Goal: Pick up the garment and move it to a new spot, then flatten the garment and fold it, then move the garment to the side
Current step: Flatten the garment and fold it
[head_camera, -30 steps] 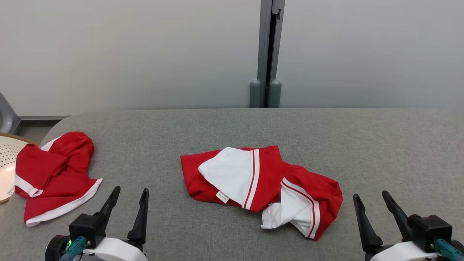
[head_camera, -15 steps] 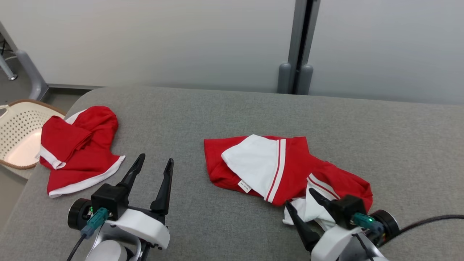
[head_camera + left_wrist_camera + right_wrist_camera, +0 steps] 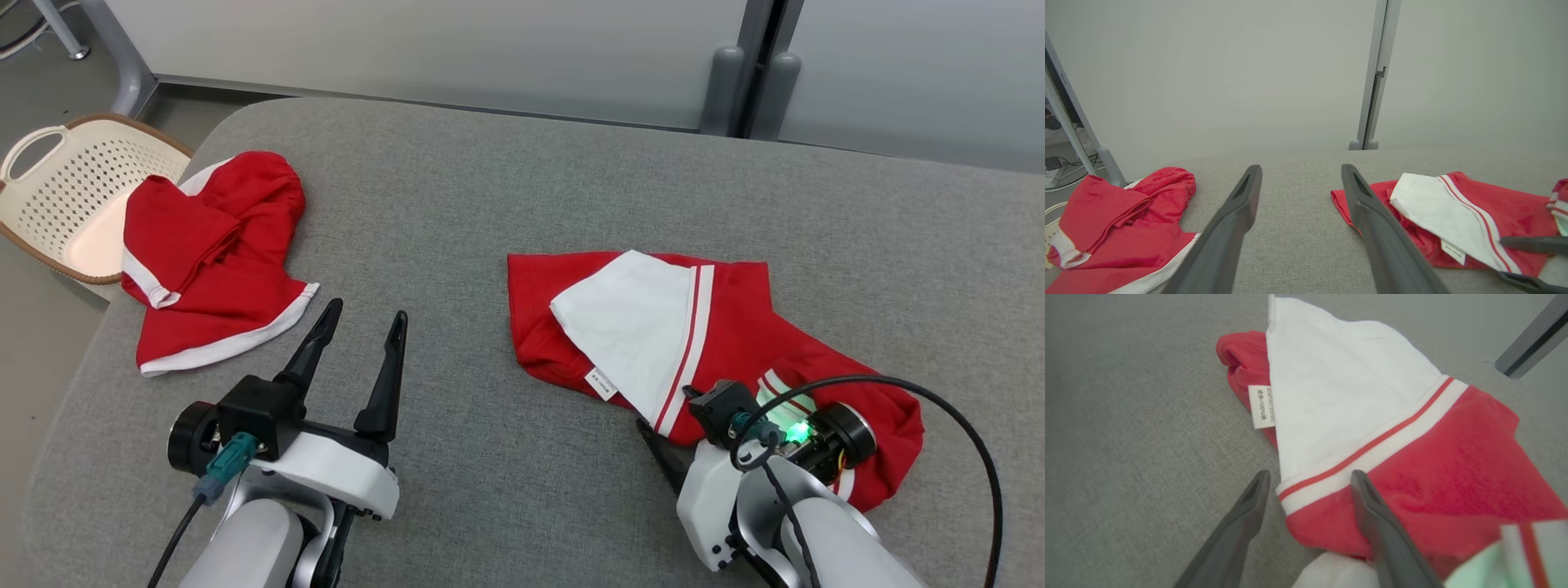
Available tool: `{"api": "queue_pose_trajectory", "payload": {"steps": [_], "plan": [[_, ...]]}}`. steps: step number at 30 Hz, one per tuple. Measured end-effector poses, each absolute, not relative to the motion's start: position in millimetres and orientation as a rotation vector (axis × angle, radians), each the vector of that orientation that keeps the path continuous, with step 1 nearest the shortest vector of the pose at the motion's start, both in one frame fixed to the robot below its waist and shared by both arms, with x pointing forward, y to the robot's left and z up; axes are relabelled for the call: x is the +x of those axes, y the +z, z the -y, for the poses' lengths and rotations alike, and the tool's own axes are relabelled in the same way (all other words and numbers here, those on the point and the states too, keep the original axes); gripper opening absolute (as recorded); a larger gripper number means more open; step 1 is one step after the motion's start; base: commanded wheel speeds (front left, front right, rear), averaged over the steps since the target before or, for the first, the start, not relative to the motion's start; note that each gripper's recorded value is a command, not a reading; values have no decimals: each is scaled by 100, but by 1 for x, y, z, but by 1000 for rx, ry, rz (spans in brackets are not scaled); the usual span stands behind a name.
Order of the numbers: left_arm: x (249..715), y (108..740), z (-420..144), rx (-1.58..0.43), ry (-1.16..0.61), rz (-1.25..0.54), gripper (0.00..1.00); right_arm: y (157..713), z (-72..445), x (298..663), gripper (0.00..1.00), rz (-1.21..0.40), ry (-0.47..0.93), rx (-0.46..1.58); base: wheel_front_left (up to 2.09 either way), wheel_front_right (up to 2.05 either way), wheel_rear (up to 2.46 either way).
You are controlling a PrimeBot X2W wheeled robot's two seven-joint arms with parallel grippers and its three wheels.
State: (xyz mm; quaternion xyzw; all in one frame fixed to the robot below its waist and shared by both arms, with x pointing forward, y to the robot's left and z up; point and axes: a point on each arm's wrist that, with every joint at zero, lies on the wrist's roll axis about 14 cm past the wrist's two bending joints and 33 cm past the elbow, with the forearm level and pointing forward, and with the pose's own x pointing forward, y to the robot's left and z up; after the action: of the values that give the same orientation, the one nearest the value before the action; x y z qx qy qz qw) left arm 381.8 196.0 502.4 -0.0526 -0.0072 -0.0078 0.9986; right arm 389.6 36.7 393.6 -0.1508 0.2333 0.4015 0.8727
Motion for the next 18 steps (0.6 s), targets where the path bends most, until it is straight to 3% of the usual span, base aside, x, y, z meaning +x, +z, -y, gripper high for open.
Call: {"api": "queue_pose_trajectory", "payload": {"steps": [3, 11, 18], "plan": [[383, 500, -198, -109, -7, 10, 100, 395, -38, 395, 0, -477, 829, -302, 0, 0, 0], [390, 502, -183, -114, -50, 19, 100, 433, -25, 417, 0, -371, 715, -129, 0, 0, 0], [398, 502, -173, -106, -88, 24, 100, 453, 47, 438, 0, -326, 456, 36, 0, 0, 0]]}}
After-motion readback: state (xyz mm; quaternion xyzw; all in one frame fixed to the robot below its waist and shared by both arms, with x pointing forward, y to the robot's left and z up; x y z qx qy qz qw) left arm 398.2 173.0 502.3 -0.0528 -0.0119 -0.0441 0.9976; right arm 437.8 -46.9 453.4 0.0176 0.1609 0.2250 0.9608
